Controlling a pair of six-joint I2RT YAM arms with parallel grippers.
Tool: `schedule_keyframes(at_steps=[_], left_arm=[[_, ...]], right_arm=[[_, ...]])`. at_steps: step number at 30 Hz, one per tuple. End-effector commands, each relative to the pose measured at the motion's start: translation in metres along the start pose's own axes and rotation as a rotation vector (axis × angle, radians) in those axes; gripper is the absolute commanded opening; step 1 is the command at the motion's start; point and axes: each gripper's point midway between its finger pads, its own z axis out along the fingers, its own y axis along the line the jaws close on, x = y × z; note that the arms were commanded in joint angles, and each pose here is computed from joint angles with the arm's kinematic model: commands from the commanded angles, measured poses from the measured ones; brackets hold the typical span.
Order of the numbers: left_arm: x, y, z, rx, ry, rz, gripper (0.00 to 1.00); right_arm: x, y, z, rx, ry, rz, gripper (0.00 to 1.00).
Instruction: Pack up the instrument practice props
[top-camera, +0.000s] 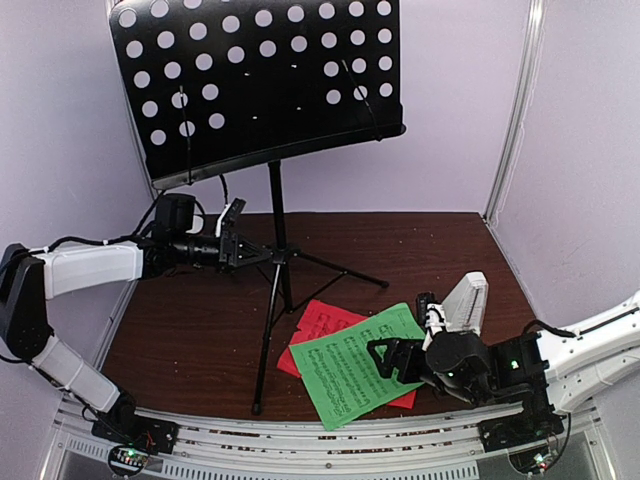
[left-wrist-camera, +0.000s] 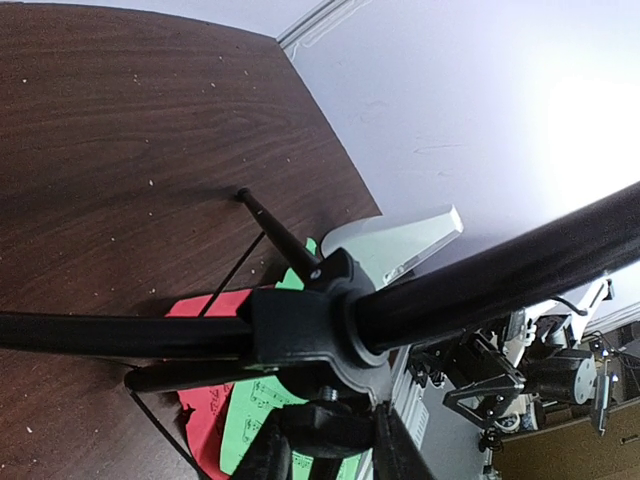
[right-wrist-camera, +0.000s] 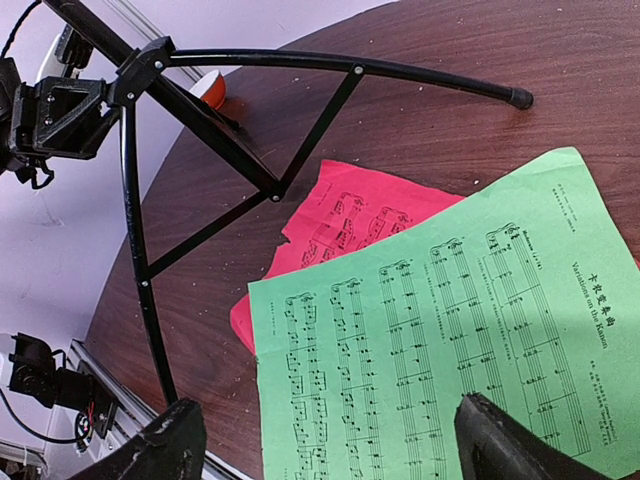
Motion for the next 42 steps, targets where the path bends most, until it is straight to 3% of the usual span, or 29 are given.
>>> schedule_keyframes(at_steps=[1, 6, 10, 16, 21, 24, 28, 35, 42], left_arm=[[-0.009, -0.019, -0.001, 0.081, -0.007, 0.000, 0.23], [-0.017, -0.017, -0.013, -0.002, -0.090, 0.073, 0.60], [-0.018, -0.026, -0.033, -0.051, -0.191, 0.177, 0.73], [-0.024, -0.035, -0.064, -0.211, -0.249, 0.384, 0.77], [-0.035, -0.051, -0.093, -0.304, -0.344, 0.511, 0.86], [-0.038, -0.048, -0.103, -0.359, -0.388, 0.547, 0.88], [-0.031, -0.037, -0.105, -0.396, -0.392, 0.551, 0.88], [-0.001, -0.038, -0.100, -0.247, -0.425, 0.433, 0.85], [0.032, -0.019, -0.099, -0.241, -0.397, 0.370, 0.84]], right_arm=[[-0.006, -0.002, -0.003, 0.010, -0.014, 0.006, 0.89], [-0.016, 0.004, -0.008, -0.011, -0.036, 0.018, 0.89], [-0.043, 0.024, -0.022, -0.081, -0.098, 0.030, 0.90], [-0.099, 0.051, -0.032, -0.199, -0.187, 0.064, 0.91], [-0.128, 0.077, -0.013, -0.330, -0.172, 0.108, 0.91], [-0.142, 0.099, 0.007, -0.320, -0.178, 0.033, 0.90], [-0.149, 0.125, 0.043, -0.325, -0.163, -0.056, 0.90], [-0.181, 0.158, 0.080, -0.454, -0.299, -0.074, 0.86], [-0.216, 0.184, 0.099, -0.493, -0.405, -0.195, 0.77]])
